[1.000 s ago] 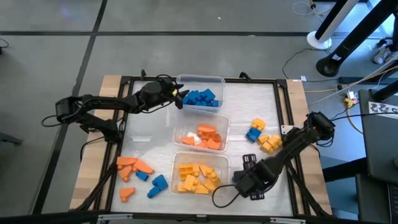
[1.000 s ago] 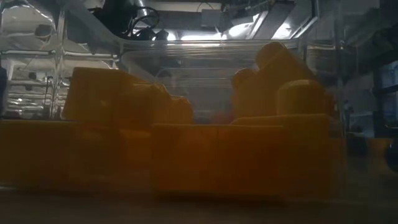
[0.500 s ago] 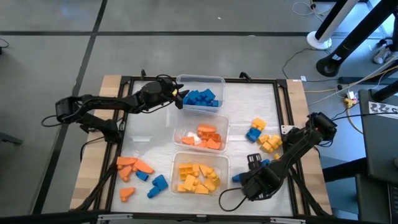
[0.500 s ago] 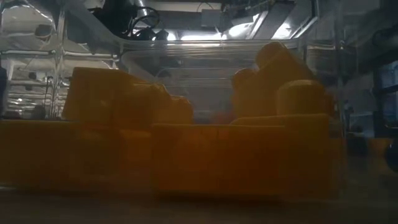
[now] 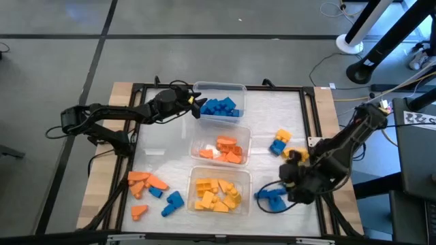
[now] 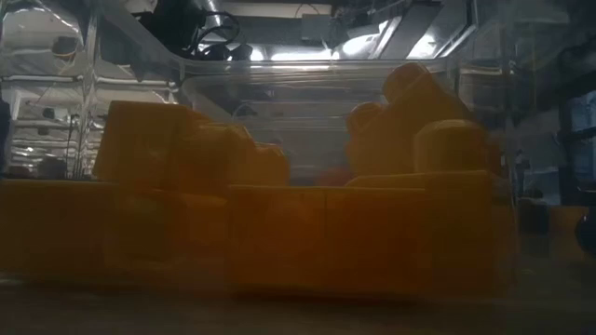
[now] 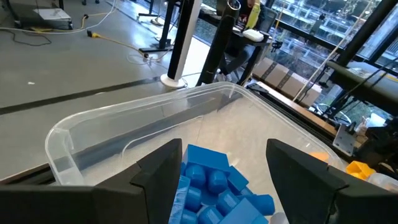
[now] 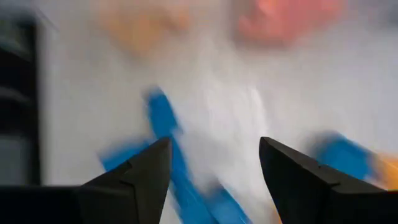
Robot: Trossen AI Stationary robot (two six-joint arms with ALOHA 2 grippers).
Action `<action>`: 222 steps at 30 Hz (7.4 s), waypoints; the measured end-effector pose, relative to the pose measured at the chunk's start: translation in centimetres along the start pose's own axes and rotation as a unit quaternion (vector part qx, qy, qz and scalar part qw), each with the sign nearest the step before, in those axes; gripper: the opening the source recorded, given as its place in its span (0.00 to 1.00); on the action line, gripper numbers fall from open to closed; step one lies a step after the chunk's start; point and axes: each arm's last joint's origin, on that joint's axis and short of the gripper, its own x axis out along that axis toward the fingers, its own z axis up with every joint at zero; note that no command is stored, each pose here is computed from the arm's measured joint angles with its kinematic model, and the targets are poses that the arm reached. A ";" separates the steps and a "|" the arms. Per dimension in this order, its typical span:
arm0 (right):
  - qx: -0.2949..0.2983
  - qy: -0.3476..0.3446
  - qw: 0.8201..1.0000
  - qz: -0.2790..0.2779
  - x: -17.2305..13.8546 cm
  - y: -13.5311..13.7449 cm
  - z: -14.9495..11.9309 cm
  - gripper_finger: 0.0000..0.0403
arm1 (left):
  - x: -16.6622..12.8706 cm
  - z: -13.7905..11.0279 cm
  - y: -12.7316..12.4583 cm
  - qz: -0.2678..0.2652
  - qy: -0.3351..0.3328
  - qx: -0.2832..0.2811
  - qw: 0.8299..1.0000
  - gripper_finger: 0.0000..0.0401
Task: Sort blocks
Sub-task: Put the blue game piece into the top transparent bin
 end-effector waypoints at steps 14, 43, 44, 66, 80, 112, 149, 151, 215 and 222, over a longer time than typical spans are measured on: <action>0.000 -0.082 0.993 0.083 8.9 1.9 0.1 0.59 | 0.0 -0.5 0.2 0.010 0.026 0.007 1.000 0.56; -0.073 0.098 0.989 0.088 15.3 2.4 -1.6 0.59 | 0.0 -0.7 0.3 0.013 0.033 0.009 0.999 0.56; -0.073 0.100 0.988 0.086 15.6 2.5 -1.7 0.59 | 0.0 -0.7 0.3 0.013 0.033 0.009 0.999 0.56; -0.069 0.081 0.991 0.080 16.1 2.7 -1.4 0.33 | -9.3 3.4 -2.2 -0.277 0.090 -0.004 0.957 0.56; -0.097 0.111 0.980 0.133 12.9 4.6 1.6 0.37 | -16.7 -1.4 -4.1 -0.390 0.419 -0.045 0.819 0.56; -0.147 -0.056 0.969 -0.192 -0.3 -5.1 17.1 0.36 | -21.0 -11.8 -9.8 -0.305 0.589 0.211 0.718 0.56; -0.006 -0.057 0.993 -0.107 12.0 -27.0 23.8 0.65 | -21.6 -15.0 -11.2 -0.281 0.536 0.281 0.744 0.56; -0.006 -0.056 0.992 -0.109 12.0 -27.0 23.8 0.67 | -21.7 -15.0 -11.4 -0.293 0.523 0.290 0.746 0.56; 0.020 0.180 0.982 -0.046 -0.9 -10.3 11.7 0.68 | -15.5 1.9 -8.9 -0.137 0.046 0.204 0.968 0.31; 0.034 0.232 0.972 -0.007 -0.1 -5.4 8.9 0.68 | -9.7 3.7 -8.2 -0.054 -0.046 0.247 0.966 0.32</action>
